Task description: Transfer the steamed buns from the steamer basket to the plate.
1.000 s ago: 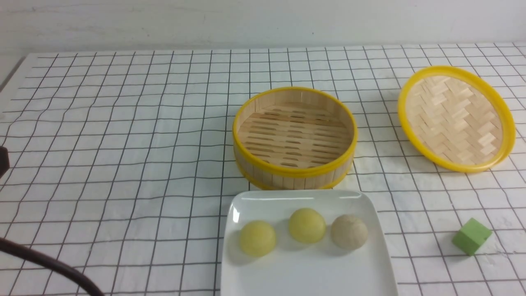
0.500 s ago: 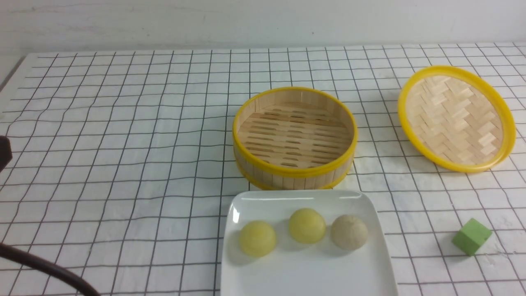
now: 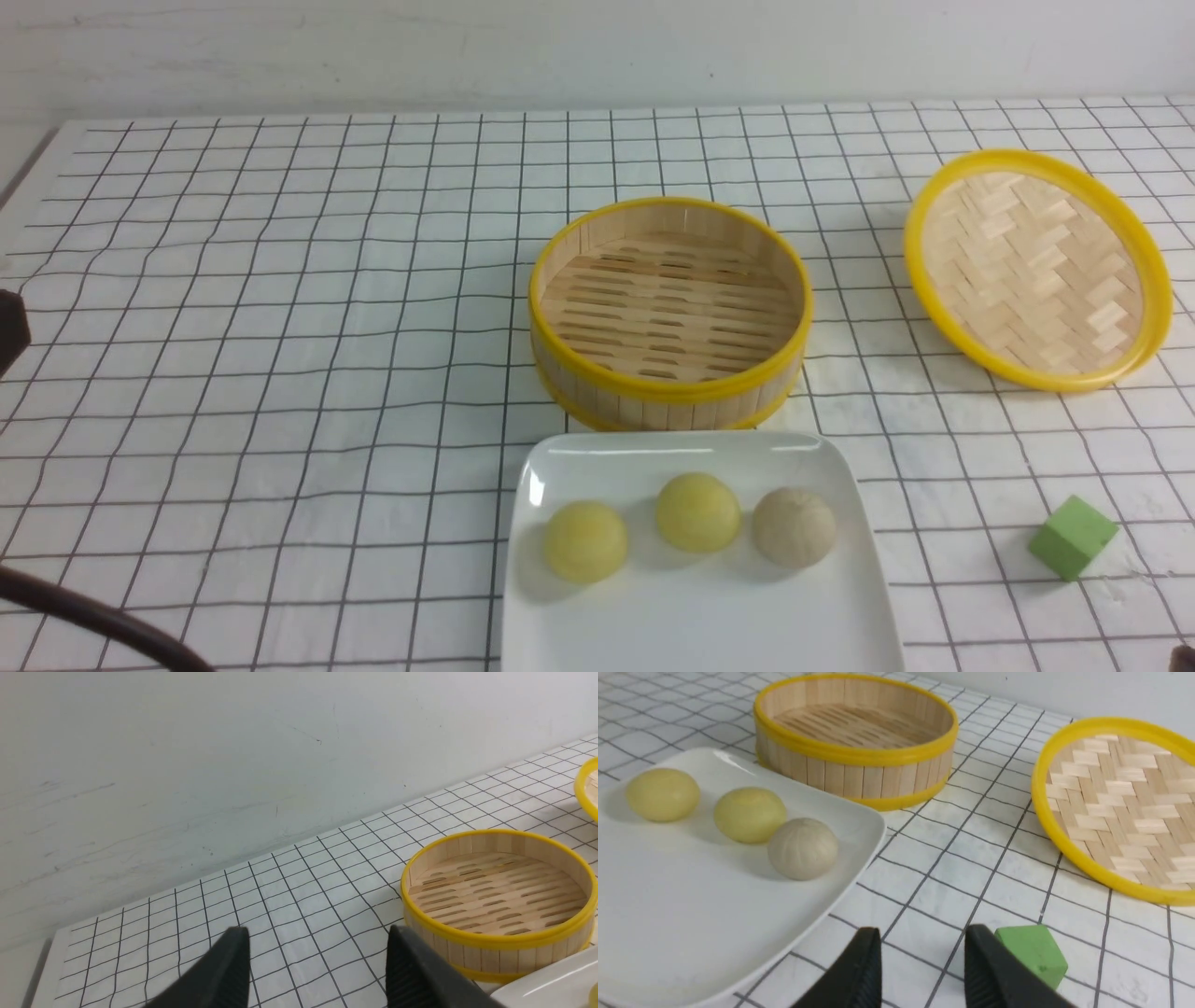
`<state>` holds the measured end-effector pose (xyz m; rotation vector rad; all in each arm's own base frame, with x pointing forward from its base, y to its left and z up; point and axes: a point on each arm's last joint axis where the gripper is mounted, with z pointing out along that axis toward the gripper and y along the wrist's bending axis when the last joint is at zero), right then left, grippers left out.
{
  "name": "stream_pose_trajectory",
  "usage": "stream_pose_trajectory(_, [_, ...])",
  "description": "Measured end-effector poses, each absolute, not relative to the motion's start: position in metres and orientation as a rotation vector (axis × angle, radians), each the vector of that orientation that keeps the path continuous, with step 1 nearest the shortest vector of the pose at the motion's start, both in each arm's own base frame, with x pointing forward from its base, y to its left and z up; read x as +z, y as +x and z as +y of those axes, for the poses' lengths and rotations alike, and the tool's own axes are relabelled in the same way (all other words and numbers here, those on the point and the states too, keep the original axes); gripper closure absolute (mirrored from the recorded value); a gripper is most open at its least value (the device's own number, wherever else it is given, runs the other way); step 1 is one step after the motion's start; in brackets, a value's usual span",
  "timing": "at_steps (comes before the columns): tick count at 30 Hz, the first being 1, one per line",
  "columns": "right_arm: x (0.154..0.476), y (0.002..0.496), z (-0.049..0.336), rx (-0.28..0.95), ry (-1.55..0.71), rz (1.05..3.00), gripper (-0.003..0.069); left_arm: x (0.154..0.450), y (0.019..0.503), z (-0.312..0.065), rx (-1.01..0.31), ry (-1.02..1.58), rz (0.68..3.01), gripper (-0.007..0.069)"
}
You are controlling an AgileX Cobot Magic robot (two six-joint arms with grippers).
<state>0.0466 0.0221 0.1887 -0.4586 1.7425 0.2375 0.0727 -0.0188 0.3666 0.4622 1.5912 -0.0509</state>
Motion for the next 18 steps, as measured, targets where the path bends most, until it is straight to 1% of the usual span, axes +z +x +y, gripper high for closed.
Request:
stream_pose_trajectory(1, [0.1888, 0.0466, 0.0222, 0.240, -0.457, 1.742, 0.0389, 0.3666, 0.0727, -0.0188, -0.051, 0.462, 1.591, 0.0215])
stream_pose_trajectory(4, [0.1905, 0.0472, 0.0248, 0.338, -0.378, 1.711, 0.0397, 0.3666, 0.0727, -0.0188, -0.051, 0.462, 1.591, 0.0215])
stream_pose_trajectory(5, [0.1903, 0.0475, 0.0250, 0.351, -0.364, 1.703, 0.0400, 0.3666, 0.0727, -0.0188, -0.051, 0.462, 1.591, 0.0215])
stream_pose_trajectory(11, [0.1826, 0.0484, 0.0253, 0.352, -0.364, 1.721, 0.0416, 0.3665, 0.0726, -0.0191, -0.058, 0.460, 1.593, 0.0215])
stream_pose_trajectory(16, [0.1832, 0.0486, 0.0250, 0.344, -0.364, 1.713, 0.0416, 0.3661, 0.0723, -0.0199, -0.080, 0.454, 1.600, 0.0234])
stream_pose_trajectory(18, [0.1808, 0.0485, 0.0243, 0.327, -0.361, 1.740, 0.0416, 0.3660, 0.0723, -0.0200, -0.084, 0.453, 1.602, 0.0246])
